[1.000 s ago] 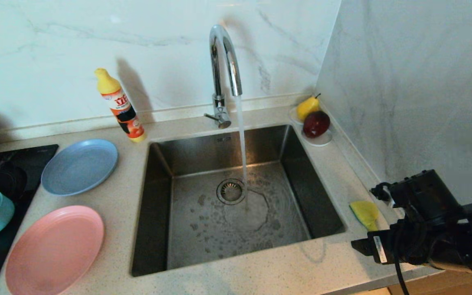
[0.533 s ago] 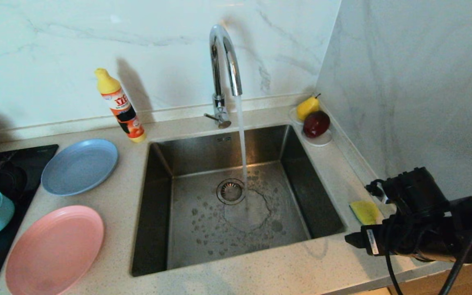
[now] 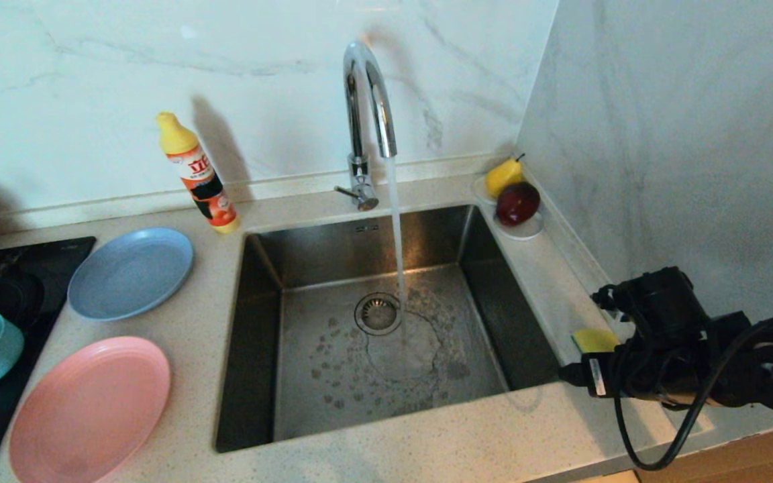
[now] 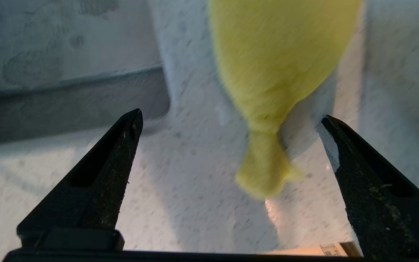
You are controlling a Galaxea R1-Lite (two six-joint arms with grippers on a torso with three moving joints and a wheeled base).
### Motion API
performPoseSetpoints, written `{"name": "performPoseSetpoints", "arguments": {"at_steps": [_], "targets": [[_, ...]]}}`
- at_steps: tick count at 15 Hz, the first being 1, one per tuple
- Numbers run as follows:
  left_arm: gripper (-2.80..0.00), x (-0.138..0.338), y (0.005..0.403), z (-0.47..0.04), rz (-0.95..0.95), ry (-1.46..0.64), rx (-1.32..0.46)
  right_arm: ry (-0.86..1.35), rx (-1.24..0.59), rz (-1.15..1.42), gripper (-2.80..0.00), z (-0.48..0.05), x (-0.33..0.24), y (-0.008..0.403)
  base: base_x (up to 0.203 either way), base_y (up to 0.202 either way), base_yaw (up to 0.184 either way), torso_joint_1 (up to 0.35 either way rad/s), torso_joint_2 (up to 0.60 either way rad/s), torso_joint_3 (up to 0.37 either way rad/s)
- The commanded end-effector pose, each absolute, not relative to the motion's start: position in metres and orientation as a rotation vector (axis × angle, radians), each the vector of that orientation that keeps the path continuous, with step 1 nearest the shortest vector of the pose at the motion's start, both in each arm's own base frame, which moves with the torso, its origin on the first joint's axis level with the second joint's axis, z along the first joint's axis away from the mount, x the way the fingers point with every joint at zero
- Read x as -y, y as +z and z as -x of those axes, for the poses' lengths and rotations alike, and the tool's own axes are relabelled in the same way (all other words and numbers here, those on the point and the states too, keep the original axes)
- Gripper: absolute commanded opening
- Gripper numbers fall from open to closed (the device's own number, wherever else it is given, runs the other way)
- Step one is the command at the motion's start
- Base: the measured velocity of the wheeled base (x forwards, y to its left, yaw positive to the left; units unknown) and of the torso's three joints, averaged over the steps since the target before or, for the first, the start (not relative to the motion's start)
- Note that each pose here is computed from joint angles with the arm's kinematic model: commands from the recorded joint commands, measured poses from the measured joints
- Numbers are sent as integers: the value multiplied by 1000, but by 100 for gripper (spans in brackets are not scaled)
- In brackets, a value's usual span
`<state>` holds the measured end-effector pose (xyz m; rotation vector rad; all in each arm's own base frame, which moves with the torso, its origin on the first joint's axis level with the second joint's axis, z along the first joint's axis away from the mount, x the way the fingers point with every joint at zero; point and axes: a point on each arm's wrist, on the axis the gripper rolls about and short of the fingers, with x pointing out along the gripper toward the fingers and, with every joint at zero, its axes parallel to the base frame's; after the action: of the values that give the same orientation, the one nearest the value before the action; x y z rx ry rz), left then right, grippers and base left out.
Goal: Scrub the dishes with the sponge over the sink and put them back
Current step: Pick up a bowl and the sponge
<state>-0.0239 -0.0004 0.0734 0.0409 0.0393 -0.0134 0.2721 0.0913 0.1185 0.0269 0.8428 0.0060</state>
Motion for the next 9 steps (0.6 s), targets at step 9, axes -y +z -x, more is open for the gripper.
{"name": "performPoseSetpoints", "arguments": {"at_steps": [9], "targets": [[-280, 0, 73, 24, -41, -12, -41, 19, -799, -14, 0, -286, -93, 130, 0, 0, 0, 0, 0, 0]]}}
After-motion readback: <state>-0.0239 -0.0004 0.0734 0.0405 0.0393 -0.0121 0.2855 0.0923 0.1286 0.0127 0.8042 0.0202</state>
